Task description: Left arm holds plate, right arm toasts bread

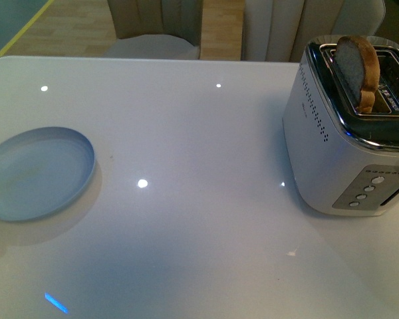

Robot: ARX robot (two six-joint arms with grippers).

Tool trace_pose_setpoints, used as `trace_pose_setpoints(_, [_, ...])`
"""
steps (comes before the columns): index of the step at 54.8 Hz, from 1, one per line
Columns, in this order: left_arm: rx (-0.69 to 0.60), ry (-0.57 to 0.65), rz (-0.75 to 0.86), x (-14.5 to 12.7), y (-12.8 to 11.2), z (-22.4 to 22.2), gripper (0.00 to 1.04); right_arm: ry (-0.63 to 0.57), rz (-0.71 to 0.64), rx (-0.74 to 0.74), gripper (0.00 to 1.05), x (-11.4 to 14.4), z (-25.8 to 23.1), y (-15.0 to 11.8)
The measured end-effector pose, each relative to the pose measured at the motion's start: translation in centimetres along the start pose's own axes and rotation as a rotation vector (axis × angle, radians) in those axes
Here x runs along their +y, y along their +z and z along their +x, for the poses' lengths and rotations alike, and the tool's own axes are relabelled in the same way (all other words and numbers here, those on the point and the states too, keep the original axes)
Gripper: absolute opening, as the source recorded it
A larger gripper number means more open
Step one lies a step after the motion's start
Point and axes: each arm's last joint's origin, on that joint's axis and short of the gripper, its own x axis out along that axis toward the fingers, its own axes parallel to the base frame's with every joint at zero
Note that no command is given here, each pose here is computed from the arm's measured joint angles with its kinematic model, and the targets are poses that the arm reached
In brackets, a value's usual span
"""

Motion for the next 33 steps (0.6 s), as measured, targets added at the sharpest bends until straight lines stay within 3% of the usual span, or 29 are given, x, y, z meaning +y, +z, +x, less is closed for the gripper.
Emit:
trace_pose_setpoints(13, [0.003, 0.007, -0.007, 0.33, -0.32, 0.20, 0.06, 0.000, 0.000, 0.000, 0.96, 0.00, 0.00, 0.00])
trace_pose_setpoints(33, [-0.034, -0.004, -0.009, -0.09, -0.12, -0.15, 0.62, 0.000, 0.000, 0.000, 0.96, 0.00, 0.00, 0.00])
